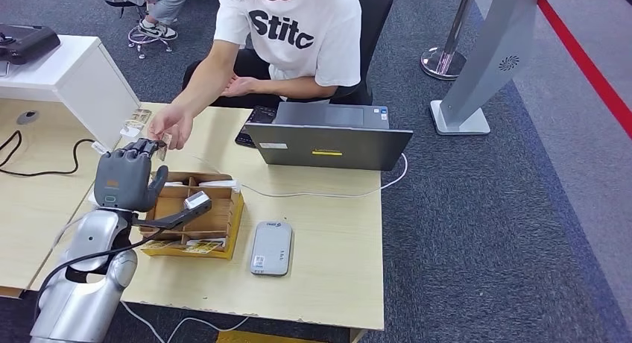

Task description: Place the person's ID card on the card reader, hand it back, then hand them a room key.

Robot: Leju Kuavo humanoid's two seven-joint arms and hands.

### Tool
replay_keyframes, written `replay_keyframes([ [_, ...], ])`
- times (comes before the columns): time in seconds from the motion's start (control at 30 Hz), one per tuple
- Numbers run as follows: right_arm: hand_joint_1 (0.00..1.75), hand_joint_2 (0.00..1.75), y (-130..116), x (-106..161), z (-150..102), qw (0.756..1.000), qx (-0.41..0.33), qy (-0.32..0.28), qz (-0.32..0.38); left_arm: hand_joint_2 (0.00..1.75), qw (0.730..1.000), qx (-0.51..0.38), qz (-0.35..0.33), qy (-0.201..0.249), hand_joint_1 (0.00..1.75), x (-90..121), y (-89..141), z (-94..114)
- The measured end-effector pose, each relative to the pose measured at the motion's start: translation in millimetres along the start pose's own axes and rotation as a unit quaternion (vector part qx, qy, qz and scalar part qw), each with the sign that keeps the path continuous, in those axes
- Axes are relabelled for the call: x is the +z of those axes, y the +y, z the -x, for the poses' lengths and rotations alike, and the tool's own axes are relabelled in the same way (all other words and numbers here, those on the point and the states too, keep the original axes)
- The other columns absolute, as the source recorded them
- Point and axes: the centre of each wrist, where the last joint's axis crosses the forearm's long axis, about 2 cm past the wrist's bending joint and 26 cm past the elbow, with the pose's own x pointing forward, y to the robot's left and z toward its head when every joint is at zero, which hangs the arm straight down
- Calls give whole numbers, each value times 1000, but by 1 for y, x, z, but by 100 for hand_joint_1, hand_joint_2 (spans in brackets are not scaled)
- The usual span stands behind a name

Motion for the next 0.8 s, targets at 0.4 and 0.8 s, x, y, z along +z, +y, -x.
replay_keyframes([
  [0.4,0,175,7,2,2,1000,-11,3,-3,175,987,135,33,-76,0,36,5,-92],
  [0.8,0,175,7,2,2,1000,-17,4,-2,175,979,170,41,-105,0,43,9,-114],
])
